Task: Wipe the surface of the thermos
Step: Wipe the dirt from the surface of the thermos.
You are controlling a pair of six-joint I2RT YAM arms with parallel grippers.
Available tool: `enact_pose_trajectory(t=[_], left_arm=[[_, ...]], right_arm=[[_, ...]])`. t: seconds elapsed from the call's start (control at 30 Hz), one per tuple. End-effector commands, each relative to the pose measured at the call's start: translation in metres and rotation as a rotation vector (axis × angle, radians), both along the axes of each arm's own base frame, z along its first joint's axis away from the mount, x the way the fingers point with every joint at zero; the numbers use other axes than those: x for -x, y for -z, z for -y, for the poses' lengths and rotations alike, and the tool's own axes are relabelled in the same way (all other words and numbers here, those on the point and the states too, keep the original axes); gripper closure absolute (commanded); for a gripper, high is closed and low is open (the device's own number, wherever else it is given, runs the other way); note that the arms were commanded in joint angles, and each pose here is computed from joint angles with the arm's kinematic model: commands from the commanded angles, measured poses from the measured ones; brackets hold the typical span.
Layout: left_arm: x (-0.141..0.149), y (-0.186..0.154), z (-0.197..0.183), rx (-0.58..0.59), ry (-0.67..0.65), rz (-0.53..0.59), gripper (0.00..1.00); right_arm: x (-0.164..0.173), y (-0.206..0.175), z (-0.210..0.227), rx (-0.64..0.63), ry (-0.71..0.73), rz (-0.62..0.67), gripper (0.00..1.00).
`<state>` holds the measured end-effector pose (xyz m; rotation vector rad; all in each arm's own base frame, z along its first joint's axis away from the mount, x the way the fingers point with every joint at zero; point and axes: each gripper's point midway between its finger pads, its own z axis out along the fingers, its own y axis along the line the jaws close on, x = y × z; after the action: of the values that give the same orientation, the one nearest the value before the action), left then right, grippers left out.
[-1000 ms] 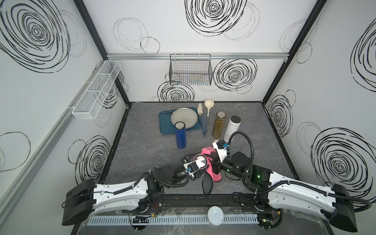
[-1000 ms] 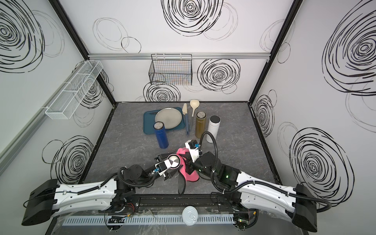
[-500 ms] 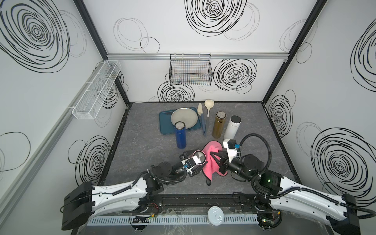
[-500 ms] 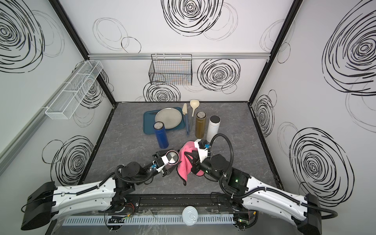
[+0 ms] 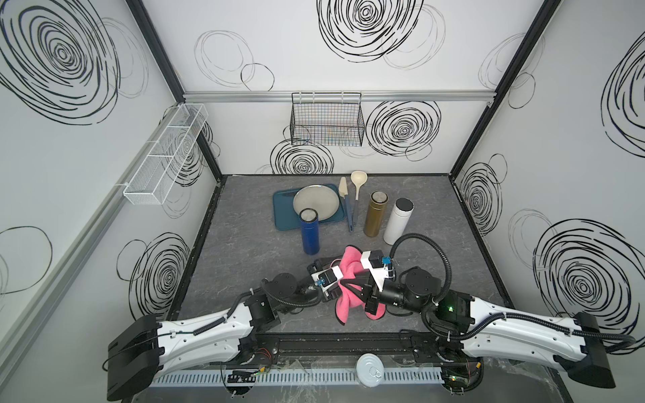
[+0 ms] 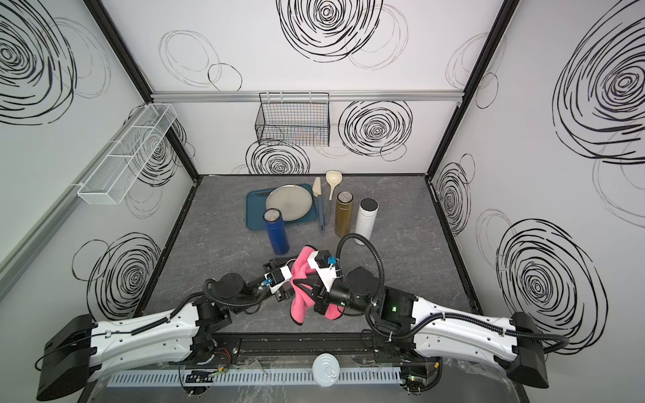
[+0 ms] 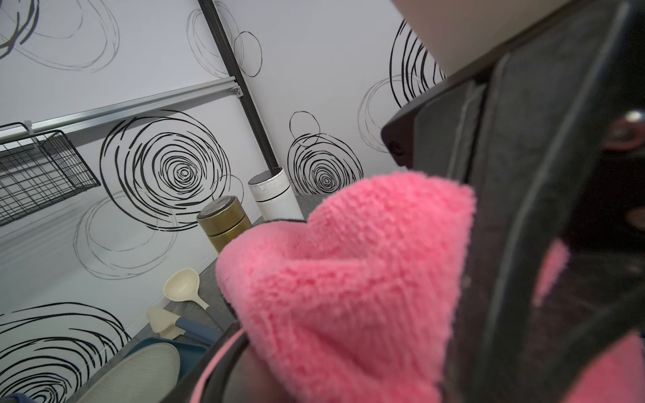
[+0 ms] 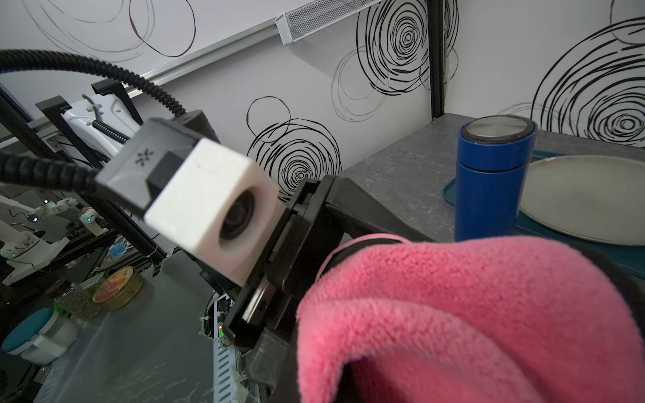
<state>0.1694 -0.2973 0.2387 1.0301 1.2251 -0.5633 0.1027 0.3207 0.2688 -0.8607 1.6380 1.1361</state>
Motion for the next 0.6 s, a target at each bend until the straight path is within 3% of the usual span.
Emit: enact_pose_trajectory(t=[0.0,0.23,0.47,0.57], left_arm=[[0.034,-0.062,0.014,0.146,0.168,0.158,1.0],[0.042,-0.061,0.021,0.13,0.205,0.179,1.0],[0.016,-0.07,0.012,0.178,0.064,0.135,1.0],[0.009,-0.075,0.004,0.21,0.026,0.126,1.0]], right_arm=[[-0.012,-0.014,0.006,-0.023,0.072,-0.008,1.0],[-0.049,0.011,0.018,0.067,0.202,-0.126,1.0],[0.009,0.026,-0.019,0.137,-0.042,-0.047,1.0],[0.008,0.027,-0.015,0.136,-0.02,-0.046,1.0]])
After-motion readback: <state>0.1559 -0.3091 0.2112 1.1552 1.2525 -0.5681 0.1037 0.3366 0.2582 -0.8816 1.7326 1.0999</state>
